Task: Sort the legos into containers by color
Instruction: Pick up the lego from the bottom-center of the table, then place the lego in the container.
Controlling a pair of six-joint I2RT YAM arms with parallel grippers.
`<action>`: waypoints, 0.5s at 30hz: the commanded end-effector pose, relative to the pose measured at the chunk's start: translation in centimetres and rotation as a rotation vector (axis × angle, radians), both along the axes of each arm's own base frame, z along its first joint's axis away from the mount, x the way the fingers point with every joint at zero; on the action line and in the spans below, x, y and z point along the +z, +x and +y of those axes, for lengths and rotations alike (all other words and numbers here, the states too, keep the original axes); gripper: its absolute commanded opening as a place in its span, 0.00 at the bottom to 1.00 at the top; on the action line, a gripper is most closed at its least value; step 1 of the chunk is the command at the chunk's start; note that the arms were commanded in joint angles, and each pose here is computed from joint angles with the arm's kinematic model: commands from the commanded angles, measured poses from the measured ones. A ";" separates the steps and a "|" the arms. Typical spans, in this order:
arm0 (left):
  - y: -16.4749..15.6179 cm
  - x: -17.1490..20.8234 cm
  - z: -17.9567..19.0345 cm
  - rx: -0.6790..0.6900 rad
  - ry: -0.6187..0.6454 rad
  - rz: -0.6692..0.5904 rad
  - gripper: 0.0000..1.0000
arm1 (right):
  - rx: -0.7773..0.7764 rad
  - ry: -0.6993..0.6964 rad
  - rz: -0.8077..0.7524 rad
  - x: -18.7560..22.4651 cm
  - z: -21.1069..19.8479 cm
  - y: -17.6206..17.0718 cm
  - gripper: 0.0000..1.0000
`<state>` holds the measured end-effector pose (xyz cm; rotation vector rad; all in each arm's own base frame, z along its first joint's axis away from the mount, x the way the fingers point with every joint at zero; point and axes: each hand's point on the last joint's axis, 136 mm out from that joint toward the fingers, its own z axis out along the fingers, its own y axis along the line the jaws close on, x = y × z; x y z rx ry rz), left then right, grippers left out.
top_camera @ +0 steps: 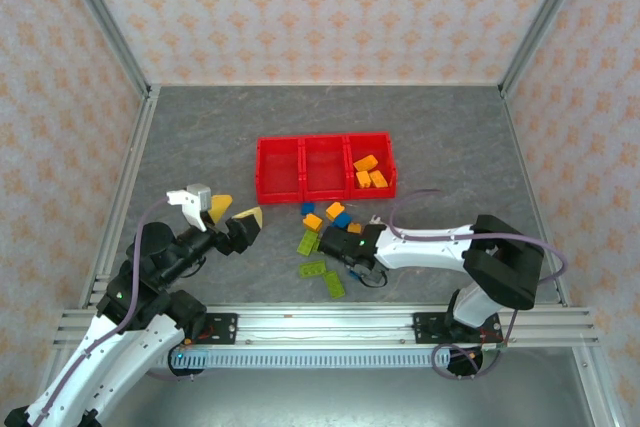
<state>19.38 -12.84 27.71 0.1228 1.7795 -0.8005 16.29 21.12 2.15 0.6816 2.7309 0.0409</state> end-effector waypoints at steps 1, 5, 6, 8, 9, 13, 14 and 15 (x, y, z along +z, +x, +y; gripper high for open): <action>0.2 0.4 0.1 0.009 0.008 -0.025 0.99 | 0.066 -0.021 -0.095 2.6 0.1 1.8 0.27; 0.4 0.3 0.4 0.037 0.008 -0.020 0.99 | 0.153 -0.010 -0.186 6.9 1.1 3.7 0.20; 0.5 0.3 0.6 0.046 0.011 -0.019 0.99 | 0.174 -0.007 -0.219 8.3 1.3 4.3 0.17; 0.5 0.3 0.9 0.062 0.011 -0.017 0.99 | 0.218 -0.004 -0.283 10.8 2.1 5.7 0.17; 0.6 0.4 1.0 0.071 0.010 -0.019 0.99 | 0.240 -0.010 -0.315 12.1 2.5 6.6 0.17; 0.7 0.4 1.3 0.092 0.005 -0.024 0.99 | 0.304 -0.061 -0.404 15.7 3.0 10.9 0.19; 0.8 0.2 1.3 0.095 0.009 -0.018 0.99 | 0.324 -0.078 -0.420 16.2 2.9 12.3 0.20; 1.0 0.0 1.3 0.098 0.016 -0.010 0.99 | 0.342 -0.088 -0.432 16.6 3.1 13.6 0.20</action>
